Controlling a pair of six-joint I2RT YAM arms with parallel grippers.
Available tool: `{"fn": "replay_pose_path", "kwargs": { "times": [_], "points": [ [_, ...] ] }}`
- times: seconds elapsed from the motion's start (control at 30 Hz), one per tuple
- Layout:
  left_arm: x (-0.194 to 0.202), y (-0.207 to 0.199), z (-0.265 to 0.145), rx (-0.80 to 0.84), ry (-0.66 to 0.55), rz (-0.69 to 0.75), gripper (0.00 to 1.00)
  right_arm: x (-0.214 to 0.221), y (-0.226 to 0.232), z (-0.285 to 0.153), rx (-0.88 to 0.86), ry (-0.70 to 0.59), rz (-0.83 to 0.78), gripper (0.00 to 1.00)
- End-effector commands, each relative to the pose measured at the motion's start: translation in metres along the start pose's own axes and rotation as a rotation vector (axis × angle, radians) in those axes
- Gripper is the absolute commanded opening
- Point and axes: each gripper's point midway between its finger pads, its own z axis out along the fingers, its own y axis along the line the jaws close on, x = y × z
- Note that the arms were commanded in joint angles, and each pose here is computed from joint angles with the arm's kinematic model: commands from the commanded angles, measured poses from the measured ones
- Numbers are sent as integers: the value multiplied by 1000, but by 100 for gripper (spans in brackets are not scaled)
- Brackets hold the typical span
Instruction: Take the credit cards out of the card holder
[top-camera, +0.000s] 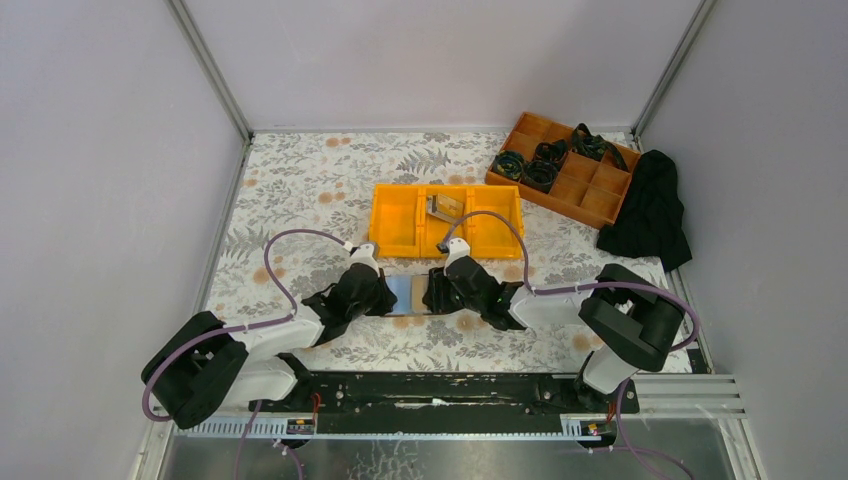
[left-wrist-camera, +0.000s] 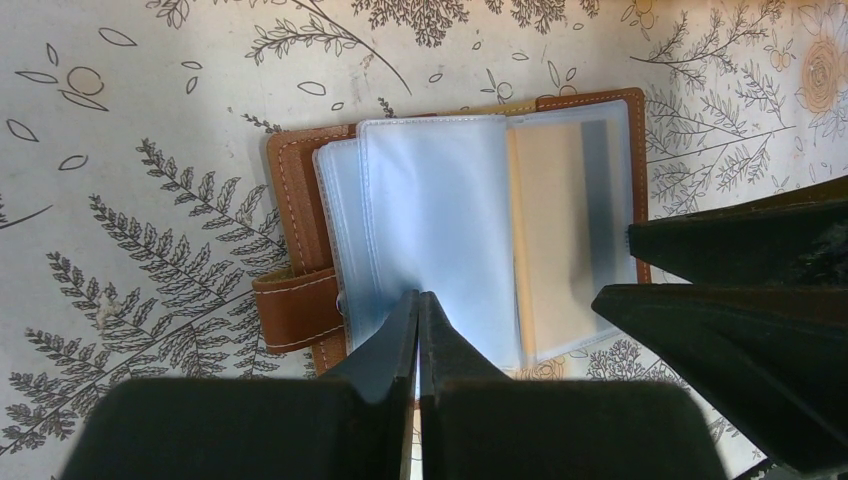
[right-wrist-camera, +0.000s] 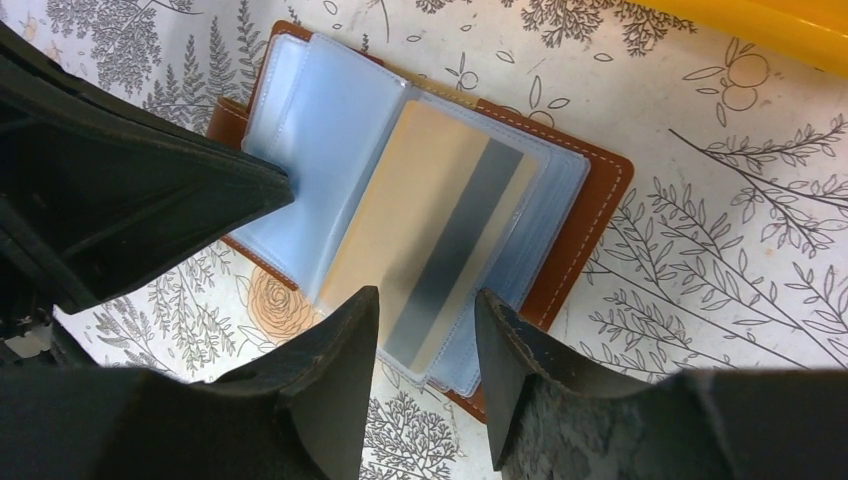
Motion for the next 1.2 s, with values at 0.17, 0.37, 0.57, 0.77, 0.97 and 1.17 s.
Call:
{"fn": "replay_pose_path", "kwargs": {
  "times": [0.17,0.37,0.57,0.77,0.97,1.17],
  "points": [
    [13,11,1,-26,53,26,2,-36,37,-4,-112,-59,3,47],
    [13,10,1,-23,54,27,2,-38,44,-2,-132,-57,0,47],
    [14,10,1,-23,56,27,2,-45,57,-2,-165,-64,-12,47],
    [12,5,-1,4,44,20,2,-47,69,0,-186,-61,-30,47],
    [2,0,-11,30,-1,2,2,-45,79,5,-206,-48,-40,47],
    [-10,11,-21,-30,-64,-8,4,-40,88,15,-228,-22,-49,48]
  ]
}}
